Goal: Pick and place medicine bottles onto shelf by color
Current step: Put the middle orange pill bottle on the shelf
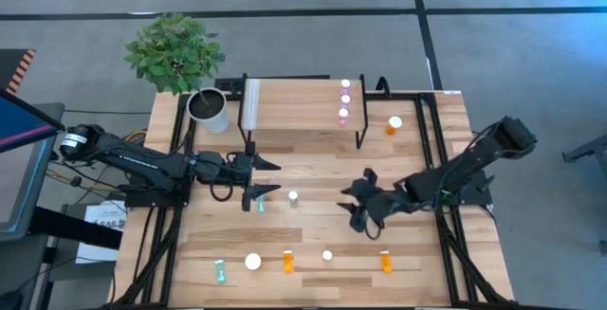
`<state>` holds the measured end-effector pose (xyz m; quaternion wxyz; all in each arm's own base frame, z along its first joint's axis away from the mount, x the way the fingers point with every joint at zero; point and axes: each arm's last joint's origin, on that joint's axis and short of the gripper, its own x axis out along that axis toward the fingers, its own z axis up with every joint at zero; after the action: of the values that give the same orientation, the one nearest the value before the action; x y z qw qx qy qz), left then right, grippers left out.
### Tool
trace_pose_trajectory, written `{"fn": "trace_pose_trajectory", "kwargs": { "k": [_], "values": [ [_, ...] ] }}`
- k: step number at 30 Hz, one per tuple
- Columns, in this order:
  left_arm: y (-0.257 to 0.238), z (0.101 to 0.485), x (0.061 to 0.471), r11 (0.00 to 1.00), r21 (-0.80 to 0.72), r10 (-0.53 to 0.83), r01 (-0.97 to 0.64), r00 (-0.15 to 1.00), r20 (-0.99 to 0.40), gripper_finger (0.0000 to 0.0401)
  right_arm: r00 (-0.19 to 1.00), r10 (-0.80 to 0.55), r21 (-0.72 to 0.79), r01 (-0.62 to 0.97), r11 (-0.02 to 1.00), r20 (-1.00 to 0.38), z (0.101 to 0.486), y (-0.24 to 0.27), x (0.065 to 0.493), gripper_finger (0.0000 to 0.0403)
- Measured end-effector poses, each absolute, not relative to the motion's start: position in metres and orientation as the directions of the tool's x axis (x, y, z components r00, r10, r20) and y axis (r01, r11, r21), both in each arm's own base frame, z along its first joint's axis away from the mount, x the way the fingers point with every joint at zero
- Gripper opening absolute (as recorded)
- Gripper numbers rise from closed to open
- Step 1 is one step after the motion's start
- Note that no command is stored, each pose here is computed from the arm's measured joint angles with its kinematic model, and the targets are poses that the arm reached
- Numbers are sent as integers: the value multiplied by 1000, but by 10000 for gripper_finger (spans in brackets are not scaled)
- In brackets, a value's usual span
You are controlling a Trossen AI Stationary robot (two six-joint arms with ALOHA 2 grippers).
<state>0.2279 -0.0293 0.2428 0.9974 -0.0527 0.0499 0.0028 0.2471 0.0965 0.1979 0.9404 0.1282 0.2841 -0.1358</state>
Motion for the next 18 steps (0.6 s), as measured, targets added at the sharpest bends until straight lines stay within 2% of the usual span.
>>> {"fn": "trace_pose_trajectory", "kwargs": {
  "k": [10,14,18],
  "values": [
    [-26,249,229,994,-107,12,-16,999,-39,245,819,-23,376,288,881,-573,203,142,217,204],
    [-26,252,229,992,-124,-2,1,1000,-7,245,783,8,426,329,843,-622,190,155,213,204],
    [-27,255,229,990,-136,-34,38,999,28,245,698,33,437,410,801,-715,179,166,208,204]
  ]
}}
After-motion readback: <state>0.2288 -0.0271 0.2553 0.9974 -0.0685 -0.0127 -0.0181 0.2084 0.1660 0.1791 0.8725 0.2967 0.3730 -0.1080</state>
